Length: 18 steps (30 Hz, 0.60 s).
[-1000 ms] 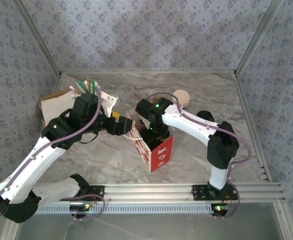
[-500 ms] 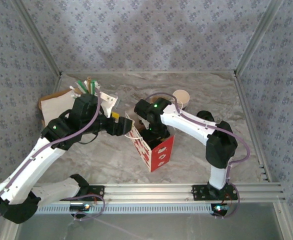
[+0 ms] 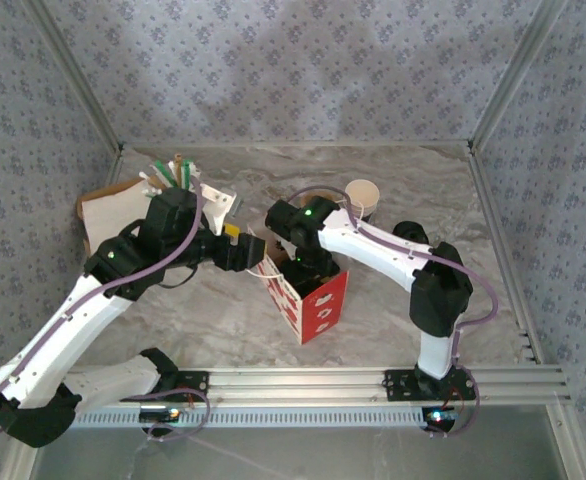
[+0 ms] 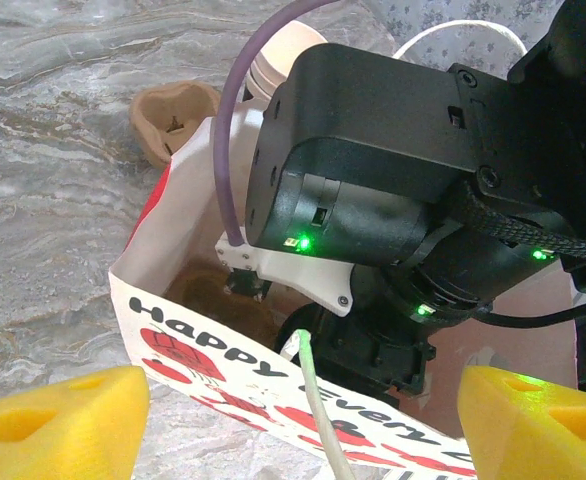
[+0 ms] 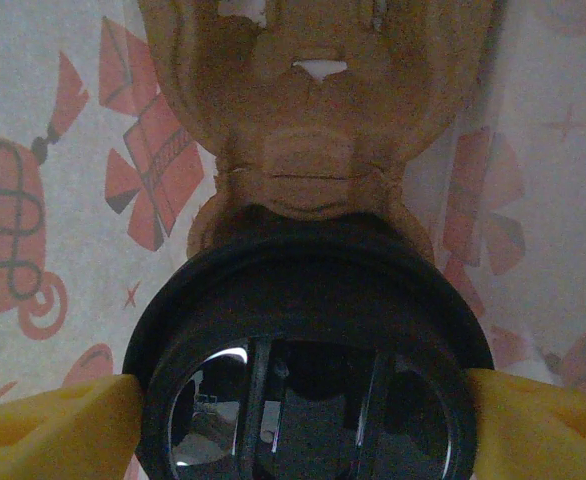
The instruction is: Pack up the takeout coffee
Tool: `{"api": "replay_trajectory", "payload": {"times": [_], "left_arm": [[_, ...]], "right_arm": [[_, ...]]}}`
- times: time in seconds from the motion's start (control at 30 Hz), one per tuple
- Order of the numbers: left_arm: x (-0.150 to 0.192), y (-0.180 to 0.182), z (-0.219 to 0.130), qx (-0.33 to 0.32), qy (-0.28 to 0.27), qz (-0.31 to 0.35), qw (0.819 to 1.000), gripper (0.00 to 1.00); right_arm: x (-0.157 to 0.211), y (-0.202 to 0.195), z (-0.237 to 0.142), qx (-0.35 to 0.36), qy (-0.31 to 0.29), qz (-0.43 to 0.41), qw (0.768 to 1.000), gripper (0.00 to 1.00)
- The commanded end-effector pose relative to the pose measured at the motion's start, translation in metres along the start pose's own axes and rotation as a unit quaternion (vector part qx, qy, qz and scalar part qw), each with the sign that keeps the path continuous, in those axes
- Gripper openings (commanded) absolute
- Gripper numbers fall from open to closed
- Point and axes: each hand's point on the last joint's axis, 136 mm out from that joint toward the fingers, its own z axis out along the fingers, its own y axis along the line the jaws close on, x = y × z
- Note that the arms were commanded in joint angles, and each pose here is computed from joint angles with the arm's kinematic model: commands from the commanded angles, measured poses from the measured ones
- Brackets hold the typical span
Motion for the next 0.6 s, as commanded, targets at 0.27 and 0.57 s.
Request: {"api": "replay_trajectory", "payload": {"times": [0.27, 0.57], "left_arm": [[-0.006, -0.0033, -0.0034, 0.004, -0.016, 0.006, 1.0, 0.81], [-0.0052, -0.0021, -0.0037, 0.002, -0.017, 0.005, 1.0, 0.81]], "right_arm": [[0.0075, -0.0023, 0.0097, 0.017, 0.03, 0.0, 0.999, 0.87], [0.0079, -0.0016, 0.0062, 0.018, 0.027, -0.001, 0.999, 0.89]]}}
